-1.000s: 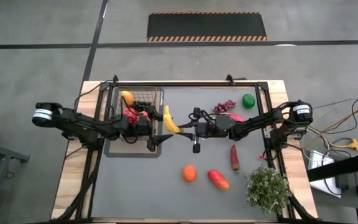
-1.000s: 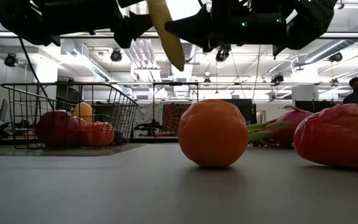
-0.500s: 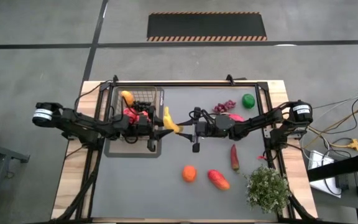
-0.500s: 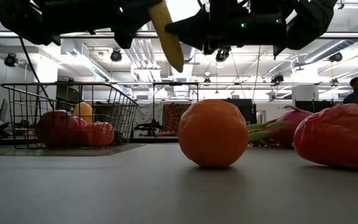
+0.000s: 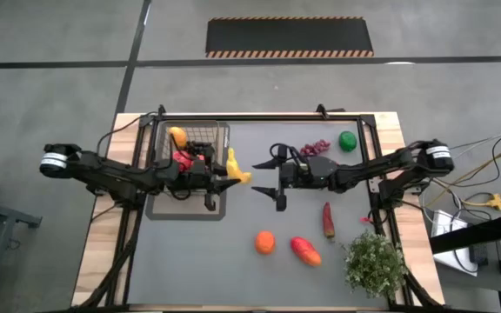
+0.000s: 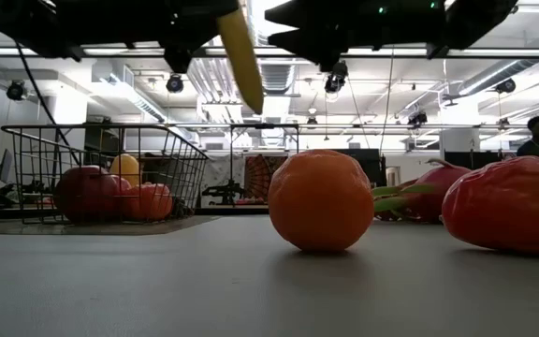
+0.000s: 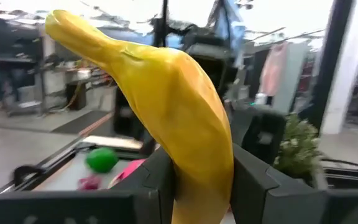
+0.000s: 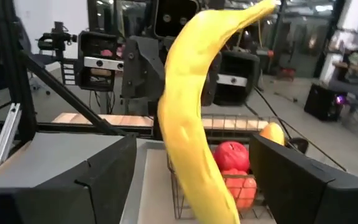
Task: Build produce basket
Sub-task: Put the yellow banana into the gold wire basket
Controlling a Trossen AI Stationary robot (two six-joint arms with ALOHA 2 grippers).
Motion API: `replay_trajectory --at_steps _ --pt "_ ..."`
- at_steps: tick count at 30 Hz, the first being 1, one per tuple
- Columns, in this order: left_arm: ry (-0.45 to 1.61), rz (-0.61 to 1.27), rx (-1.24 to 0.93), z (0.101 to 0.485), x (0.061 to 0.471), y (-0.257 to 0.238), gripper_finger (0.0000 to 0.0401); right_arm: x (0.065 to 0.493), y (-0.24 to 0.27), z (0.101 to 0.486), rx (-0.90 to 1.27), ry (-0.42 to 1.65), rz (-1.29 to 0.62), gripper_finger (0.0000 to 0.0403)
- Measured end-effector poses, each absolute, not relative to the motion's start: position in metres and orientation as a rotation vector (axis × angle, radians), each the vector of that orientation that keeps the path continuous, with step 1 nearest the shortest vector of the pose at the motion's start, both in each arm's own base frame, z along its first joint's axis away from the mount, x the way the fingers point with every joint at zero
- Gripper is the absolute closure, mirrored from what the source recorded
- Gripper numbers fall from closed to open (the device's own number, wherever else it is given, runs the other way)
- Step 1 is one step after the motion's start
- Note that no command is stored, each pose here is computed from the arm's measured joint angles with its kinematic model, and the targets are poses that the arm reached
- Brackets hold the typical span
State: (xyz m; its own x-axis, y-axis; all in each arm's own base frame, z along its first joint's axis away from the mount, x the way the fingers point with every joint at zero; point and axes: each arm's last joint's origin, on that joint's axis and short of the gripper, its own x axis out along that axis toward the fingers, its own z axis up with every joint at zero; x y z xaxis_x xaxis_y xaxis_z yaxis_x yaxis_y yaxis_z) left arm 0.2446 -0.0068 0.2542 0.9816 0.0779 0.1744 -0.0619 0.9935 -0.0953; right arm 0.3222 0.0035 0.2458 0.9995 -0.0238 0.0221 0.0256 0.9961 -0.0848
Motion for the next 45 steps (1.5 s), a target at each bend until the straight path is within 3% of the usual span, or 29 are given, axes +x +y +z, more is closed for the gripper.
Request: replay_trajectory --at_steps 5,15,21,45 --pt "-0.074 0.206 -0.083 0.269 0.224 -0.002 0.0309 0.306 0.001 0.258 -0.053 0.062 -0.102 0.0112" --pt "0.113 0.675 -0.123 0.280 0.173 0.012 0.0307 0.291 0.000 0.265 -0.009 0.146 -0.148 0.0138" --pt "0.202 0.708 -0.265 0.264 0.171 0.012 0.0307 0.292 -0.001 0.263 -0.001 0.159 -0.180 0.0149" --pt "0.423 0.748 -0.344 0.218 0.205 0.011 0.0306 0.291 -0.002 0.262 0.007 0.173 -0.199 0.0154"
